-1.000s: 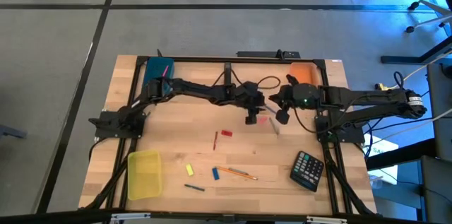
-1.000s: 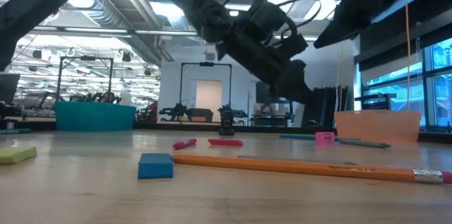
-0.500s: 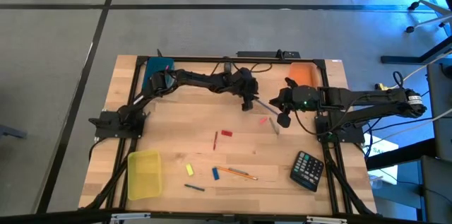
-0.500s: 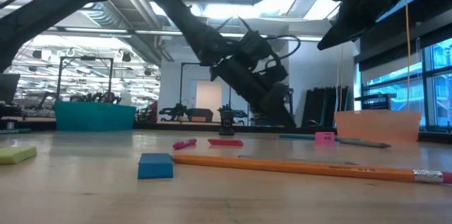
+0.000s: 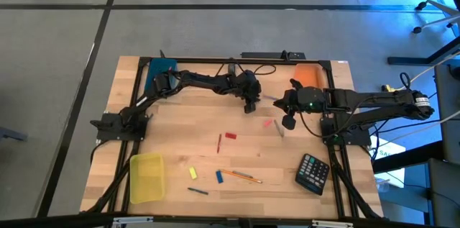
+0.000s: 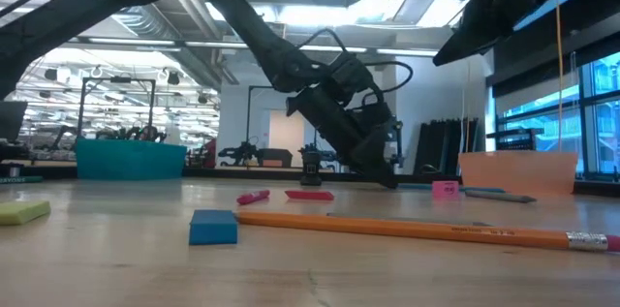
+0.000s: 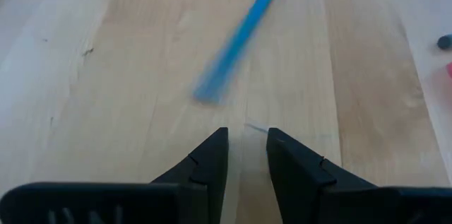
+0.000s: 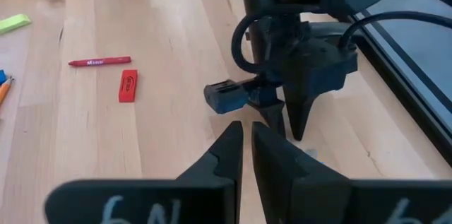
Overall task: Sort crayons/erasers/pens/pencils in bins
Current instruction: Put the blue pencil into the blue bin
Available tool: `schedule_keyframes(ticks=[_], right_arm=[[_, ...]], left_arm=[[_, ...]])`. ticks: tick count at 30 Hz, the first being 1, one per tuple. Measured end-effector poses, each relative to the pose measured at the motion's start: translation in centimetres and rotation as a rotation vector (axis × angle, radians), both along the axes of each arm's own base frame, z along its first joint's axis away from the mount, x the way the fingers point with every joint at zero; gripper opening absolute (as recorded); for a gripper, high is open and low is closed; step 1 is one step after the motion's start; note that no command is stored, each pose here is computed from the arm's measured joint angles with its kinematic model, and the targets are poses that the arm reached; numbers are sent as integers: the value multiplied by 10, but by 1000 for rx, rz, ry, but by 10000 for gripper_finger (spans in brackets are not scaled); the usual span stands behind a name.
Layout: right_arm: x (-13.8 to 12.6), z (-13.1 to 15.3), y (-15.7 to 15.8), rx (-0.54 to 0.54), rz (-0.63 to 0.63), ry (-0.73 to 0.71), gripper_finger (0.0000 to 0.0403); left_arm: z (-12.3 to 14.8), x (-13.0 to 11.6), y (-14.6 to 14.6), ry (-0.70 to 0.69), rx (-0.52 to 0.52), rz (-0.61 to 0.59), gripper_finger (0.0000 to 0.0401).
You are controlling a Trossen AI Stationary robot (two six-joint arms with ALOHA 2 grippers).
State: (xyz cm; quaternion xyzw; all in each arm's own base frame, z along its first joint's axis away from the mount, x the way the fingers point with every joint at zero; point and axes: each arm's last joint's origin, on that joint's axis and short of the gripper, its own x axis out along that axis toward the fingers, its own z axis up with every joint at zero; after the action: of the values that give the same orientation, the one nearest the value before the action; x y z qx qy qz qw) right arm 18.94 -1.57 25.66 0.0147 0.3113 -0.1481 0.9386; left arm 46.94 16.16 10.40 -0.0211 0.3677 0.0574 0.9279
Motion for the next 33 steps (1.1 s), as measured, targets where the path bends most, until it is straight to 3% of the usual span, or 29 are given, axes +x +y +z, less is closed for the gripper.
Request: schedule_keyframes(ticks=[11, 17, 24, 29, 31, 33], right_arm=[[-2, -2, -1, -22, -1, 35, 36], [-7, -17, -4, -2, -106, 79, 36], [-9, -27, -3, 50, -151, 91, 36], [-11, -26, -2, 50, -144, 83, 36], [-11, -25, -2, 50, -144, 78, 36], [-11, -25, -2, 42, -137, 83, 36]], left_arm=[[10, 13, -12, 5, 80, 33, 96], [53, 32, -2, -137, 183, -48, 96], [82, 50, 39, -295, 81, 90, 96], [55, 61, 41, -165, -71, 139, 96], [56, 64, 41, -128, -169, 188, 96], [62, 66, 43, -111, -188, 198, 96]])
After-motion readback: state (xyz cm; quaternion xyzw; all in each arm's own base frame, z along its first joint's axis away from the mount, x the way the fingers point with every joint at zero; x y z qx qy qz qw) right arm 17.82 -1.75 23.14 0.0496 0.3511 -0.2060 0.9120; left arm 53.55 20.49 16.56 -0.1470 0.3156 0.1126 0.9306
